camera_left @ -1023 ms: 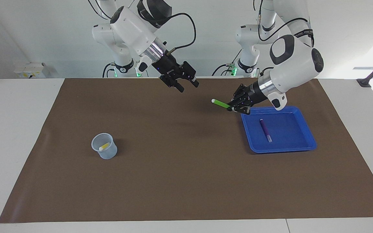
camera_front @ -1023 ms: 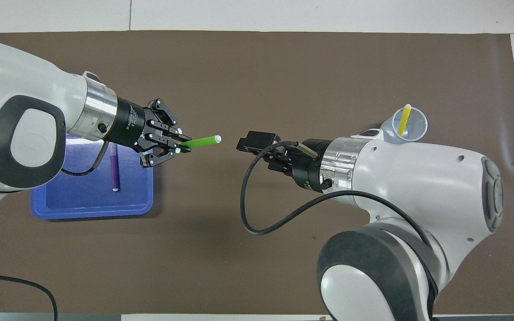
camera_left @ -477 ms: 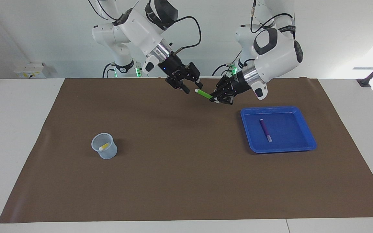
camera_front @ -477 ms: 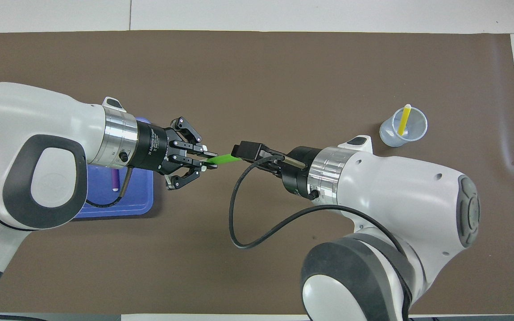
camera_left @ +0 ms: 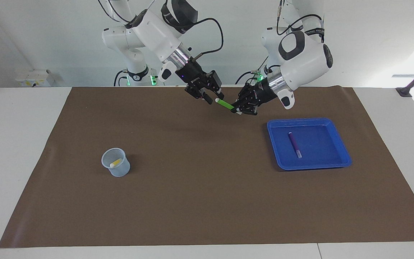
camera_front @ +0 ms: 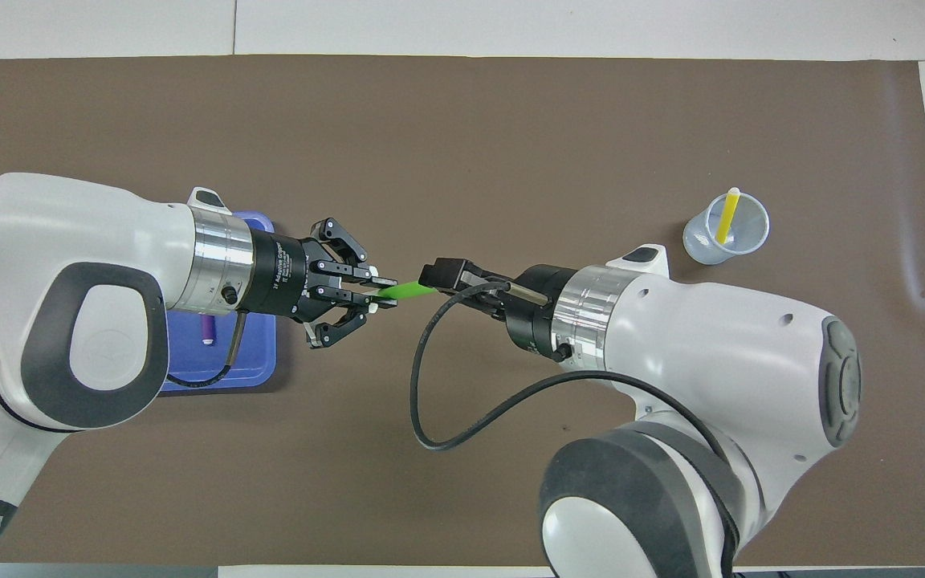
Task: Transfer and insert pens with both arms
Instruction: 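Hold the green pen out while the right gripper grasps its end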
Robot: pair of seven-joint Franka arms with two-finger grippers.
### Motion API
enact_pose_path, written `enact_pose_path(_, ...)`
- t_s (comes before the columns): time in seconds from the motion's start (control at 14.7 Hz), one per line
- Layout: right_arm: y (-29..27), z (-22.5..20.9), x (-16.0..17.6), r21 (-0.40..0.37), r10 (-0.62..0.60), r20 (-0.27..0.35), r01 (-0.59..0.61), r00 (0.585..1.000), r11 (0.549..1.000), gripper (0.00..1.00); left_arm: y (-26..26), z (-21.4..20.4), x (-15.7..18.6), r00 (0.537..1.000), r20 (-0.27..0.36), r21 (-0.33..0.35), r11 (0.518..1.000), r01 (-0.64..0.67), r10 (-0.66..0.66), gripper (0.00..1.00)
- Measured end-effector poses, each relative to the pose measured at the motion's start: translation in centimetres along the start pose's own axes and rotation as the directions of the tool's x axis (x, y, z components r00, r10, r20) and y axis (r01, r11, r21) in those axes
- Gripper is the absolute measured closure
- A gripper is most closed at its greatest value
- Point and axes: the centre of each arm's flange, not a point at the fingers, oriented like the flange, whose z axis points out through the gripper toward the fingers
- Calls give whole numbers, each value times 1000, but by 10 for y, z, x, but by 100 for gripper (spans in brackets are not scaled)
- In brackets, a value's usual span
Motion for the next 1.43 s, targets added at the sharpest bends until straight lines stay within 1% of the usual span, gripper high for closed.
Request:
enact_pose_path(0.07, 0, 0, 0, 0, 0, 0, 0, 1000, 1000, 47, 0, -1, 0, 1000, 1, -2, 1000, -1, 1, 83)
enact_pose_path(0.14, 0, 0, 0, 0, -1, 0, 1, 1000, 1000, 52, 0, -1, -1, 1000, 1, -4, 1000, -2, 2, 83)
enact_pose_path(0.2, 0, 0, 0, 0, -1, 0, 1, 1000, 1000, 53, -1, -2, -2, 1000, 1, -6, 1000, -3, 3, 83)
enact_pose_path(0.61, -3, 1, -3, 9, -8, -12, 8, 1000, 1000, 54, -2, -3, -2, 1000, 10, -12, 1000, 1, -1, 83)
enact_pose_path(0.75, -5, 2, -5, 11, -12, -12, 12, 1000, 1000, 56, -1, -3, -2, 1000, 10, -14, 1000, 2, -1, 83)
enact_pose_path(0.82, -5, 2, -6, 12, -13, -14, 13, 1000, 1000, 66, -1, -3, -2, 1000, 10, -16, 1000, 2, -2, 83)
enact_pose_path(1.02, -5, 2, -5, 12, -12, -14, 13, 1000, 1000, 68, -1, -3, -2, 1000, 10, -19, 1000, 3, -2, 83)
enact_pose_path(1.09, -5, 2, -5, 12, -12, -14, 12, 1000, 1000, 77, -1, -3, -1, 1000, 10, -19, 1000, 3, -3, 83)
enact_pose_path(1.16, -5, 2, -6, 12, -12, -14, 12, 1000, 1000, 83, -1, -2, -1, 1000, 10, -19, 1000, 4, -4, 83)
enact_pose_path(1.43, -4, 2, -5, 11, -4, -13, 4, 1000, 1000, 83, -1, -1, -1, 1000, 9, -20, 1000, 4, -4, 83)
